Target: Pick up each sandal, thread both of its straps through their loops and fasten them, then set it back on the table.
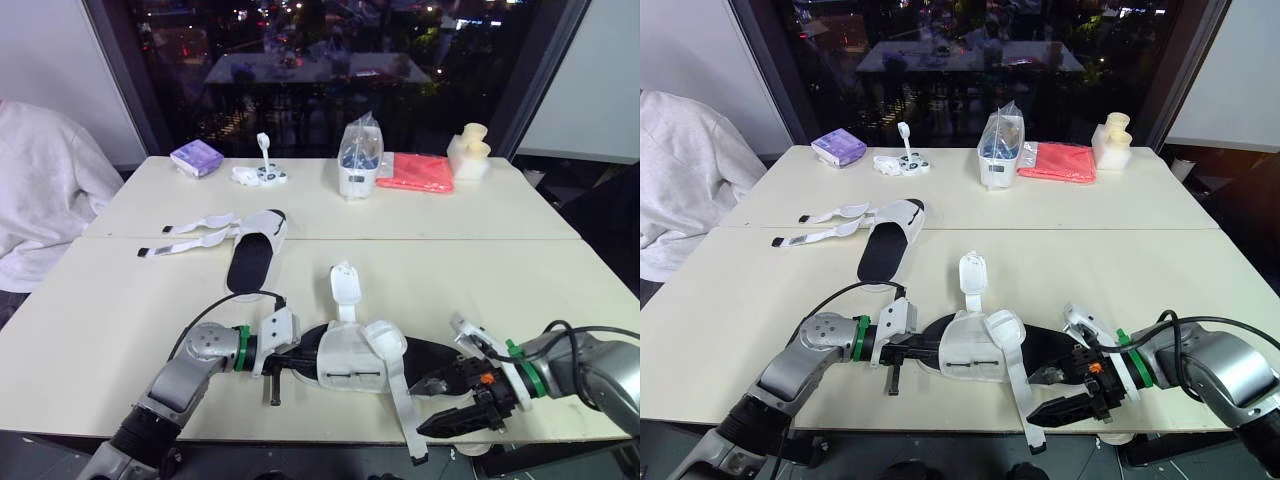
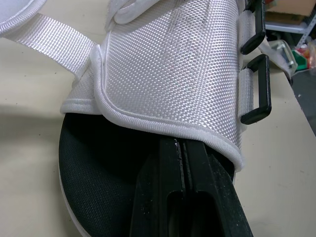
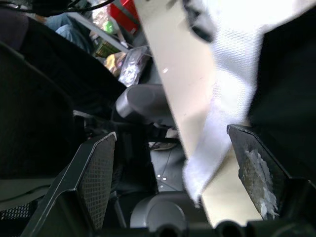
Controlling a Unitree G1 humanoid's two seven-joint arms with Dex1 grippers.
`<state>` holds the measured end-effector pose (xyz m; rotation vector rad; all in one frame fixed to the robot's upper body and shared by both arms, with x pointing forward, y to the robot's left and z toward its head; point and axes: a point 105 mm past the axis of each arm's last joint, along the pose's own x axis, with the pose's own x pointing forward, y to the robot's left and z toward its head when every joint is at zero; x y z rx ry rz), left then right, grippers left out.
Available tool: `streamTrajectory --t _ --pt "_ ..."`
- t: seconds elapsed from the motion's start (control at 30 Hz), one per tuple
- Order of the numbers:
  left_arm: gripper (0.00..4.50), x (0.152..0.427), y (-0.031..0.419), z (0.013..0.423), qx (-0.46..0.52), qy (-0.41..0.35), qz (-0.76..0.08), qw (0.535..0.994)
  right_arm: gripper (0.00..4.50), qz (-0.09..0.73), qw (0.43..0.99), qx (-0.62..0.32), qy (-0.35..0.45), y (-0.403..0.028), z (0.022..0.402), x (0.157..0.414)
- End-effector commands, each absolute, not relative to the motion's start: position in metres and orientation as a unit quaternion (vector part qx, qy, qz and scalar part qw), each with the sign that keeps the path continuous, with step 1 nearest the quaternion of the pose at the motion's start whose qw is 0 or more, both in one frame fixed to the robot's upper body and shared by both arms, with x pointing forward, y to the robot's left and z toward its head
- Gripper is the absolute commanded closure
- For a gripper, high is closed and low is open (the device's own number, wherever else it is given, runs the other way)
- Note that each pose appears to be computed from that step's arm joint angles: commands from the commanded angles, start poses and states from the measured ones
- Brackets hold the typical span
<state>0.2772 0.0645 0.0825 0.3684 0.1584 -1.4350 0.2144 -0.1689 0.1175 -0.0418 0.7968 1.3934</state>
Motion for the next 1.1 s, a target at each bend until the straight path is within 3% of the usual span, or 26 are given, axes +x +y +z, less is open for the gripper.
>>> streamTrajectory --t 0.03,0.33,0.57,0.9,1.1 --pt "4.5 0.267 0.067 0.059 0.168 0.122 -0.659 0.723 0.6 0.632 0.681 -0.011 0.371 -0.177 0.127 0.207" --pt "4.5 0.264 0.069 0.058 0.17 0.125 -0.66 0.721 0.6 0.617 0.676 0.031 0.402 -0.178 0.107 0.192" --pt "4.5 0.263 0.069 0.057 0.168 0.126 -0.66 0.722 0.6 0.61 0.691 0.048 0.385 -0.16 0.098 0.197" --pt "4.5 0.261 0.066 0.057 0.167 0.124 -0.658 0.723 0.6 0.615 0.689 0.08 0.375 -0.135 0.099 0.203" --pt "4.5 0.259 0.067 0.057 0.168 0.125 -0.659 0.723 0.6 0.605 0.693 0.067 0.387 -0.155 0.111 0.199"
